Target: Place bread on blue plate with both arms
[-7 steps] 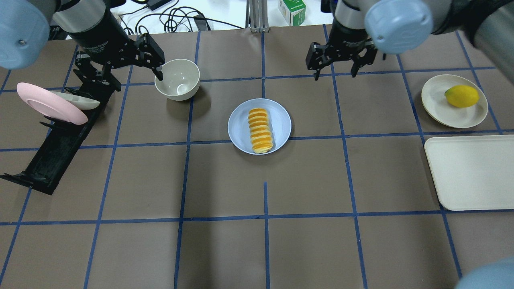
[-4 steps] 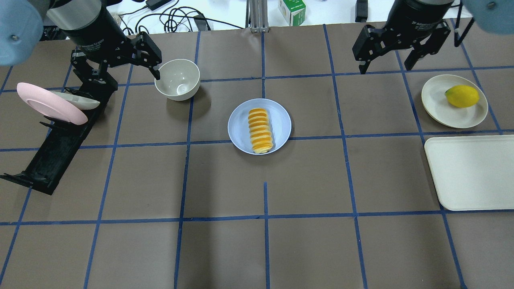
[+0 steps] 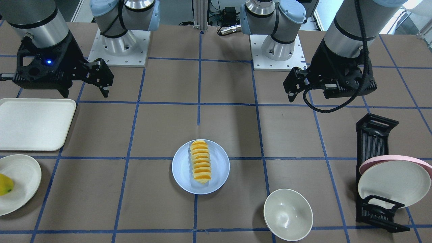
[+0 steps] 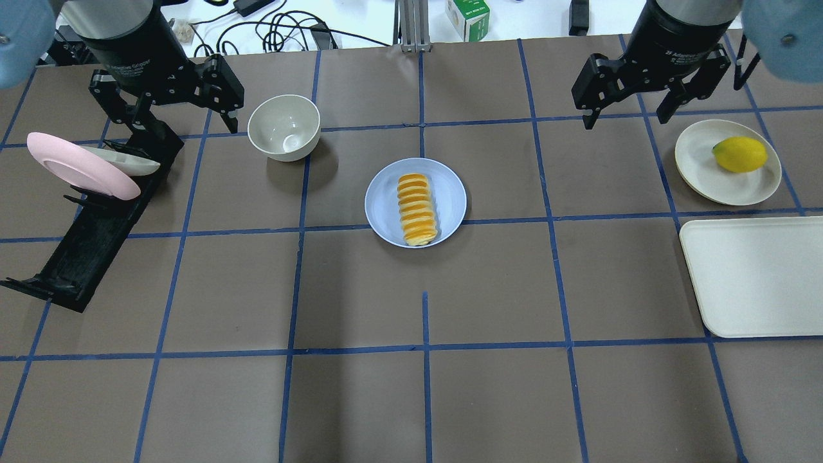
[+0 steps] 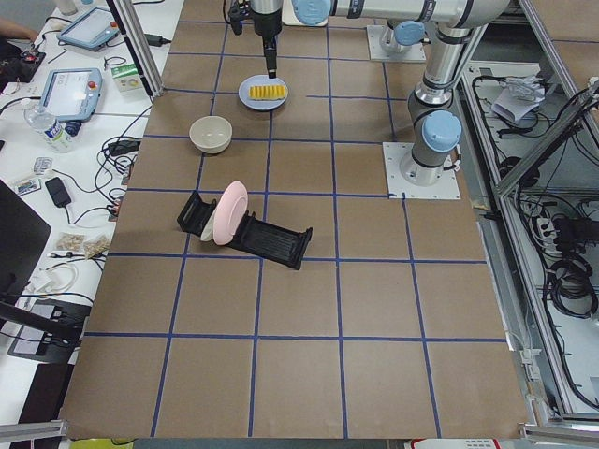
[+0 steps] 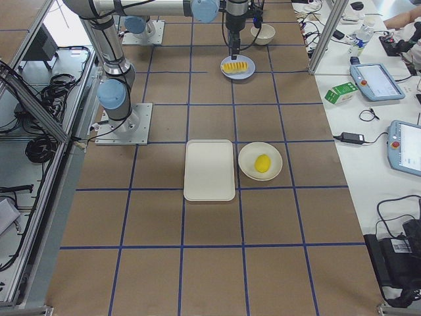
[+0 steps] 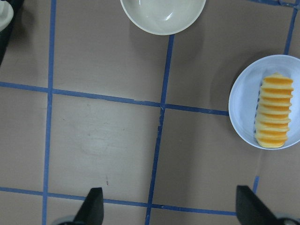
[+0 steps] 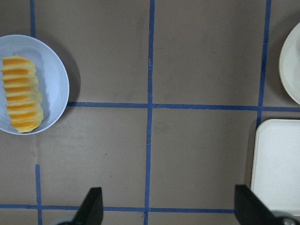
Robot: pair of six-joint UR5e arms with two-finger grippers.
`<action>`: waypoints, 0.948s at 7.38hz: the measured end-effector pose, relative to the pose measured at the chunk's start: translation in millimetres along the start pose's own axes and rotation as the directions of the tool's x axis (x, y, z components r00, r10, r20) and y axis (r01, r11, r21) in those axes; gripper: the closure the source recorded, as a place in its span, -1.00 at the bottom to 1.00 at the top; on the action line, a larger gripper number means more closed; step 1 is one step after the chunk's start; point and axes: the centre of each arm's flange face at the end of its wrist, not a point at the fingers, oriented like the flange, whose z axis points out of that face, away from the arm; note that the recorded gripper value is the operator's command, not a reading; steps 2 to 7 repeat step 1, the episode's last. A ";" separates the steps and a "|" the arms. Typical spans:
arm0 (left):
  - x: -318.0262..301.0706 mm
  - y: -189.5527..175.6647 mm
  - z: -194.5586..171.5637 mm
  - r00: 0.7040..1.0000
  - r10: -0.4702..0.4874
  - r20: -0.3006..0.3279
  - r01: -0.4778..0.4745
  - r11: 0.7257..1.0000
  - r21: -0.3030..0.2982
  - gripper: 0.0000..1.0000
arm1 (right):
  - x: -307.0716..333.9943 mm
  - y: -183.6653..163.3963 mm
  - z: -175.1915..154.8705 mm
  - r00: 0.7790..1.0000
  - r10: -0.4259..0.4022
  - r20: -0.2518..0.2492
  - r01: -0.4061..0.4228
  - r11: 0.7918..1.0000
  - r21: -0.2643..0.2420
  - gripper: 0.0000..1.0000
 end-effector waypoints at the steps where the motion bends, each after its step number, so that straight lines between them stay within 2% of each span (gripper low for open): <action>1: 4.8 3.6 -1.4 1.000 0.012 0.004 -0.012 1.000 0.001 -1.00 | -0.2 -1.5 2.7 1.000 0.000 -0.001 0.000 1.000 0.005 -1.00; 7: 4.8 3.6 -1.4 1.000 0.012 0.004 -0.012 1.000 0.001 -1.00 | -0.2 -1.5 2.7 1.000 0.000 -0.001 0.000 1.000 0.005 -1.00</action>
